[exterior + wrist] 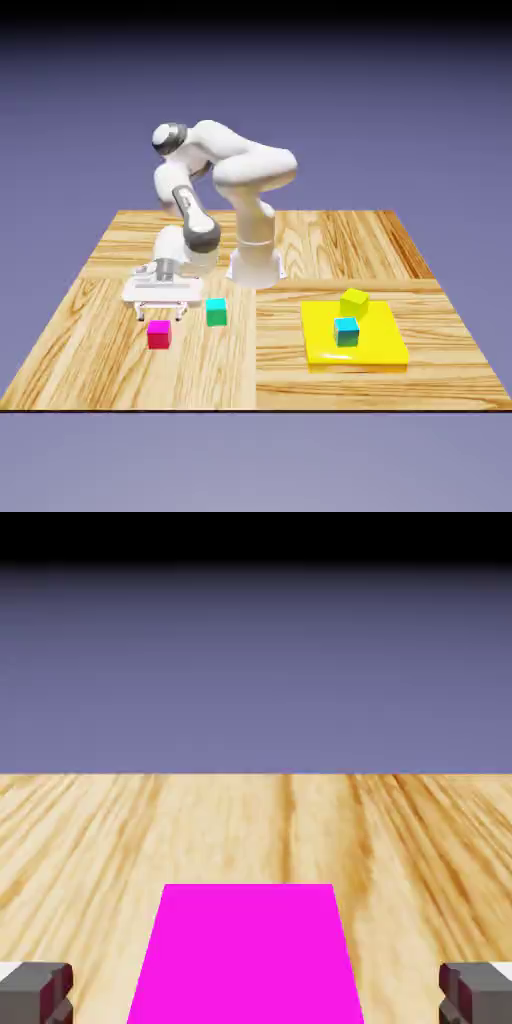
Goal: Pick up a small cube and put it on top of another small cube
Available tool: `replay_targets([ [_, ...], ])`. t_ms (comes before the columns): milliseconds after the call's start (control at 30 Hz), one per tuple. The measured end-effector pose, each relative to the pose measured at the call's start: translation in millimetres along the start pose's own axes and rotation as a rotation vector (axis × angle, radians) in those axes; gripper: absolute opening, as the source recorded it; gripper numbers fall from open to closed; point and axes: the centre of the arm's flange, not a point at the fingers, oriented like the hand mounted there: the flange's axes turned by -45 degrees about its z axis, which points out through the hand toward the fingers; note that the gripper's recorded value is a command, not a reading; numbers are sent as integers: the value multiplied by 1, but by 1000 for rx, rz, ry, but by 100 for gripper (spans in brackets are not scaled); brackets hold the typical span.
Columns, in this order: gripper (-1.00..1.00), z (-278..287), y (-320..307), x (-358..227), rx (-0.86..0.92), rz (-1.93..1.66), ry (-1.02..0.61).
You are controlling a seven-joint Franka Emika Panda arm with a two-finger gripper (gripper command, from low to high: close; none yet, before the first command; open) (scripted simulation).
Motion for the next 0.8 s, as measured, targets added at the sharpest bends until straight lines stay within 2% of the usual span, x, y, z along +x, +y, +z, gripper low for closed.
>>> replay_targets([
  [33, 0, 10, -1, -3, 0, 0, -2],
  [67, -100, 12, -2, -4, 1, 1, -3],
  [133, -100, 12, -2, -4, 1, 1, -3],
  [333, -100, -43, -1, 14, 1, 0, -2],
  [533, -100, 8, -49, 63, 334, -150, -19],
  [800, -100, 52, -155, 120, 816, -361, -22],
])
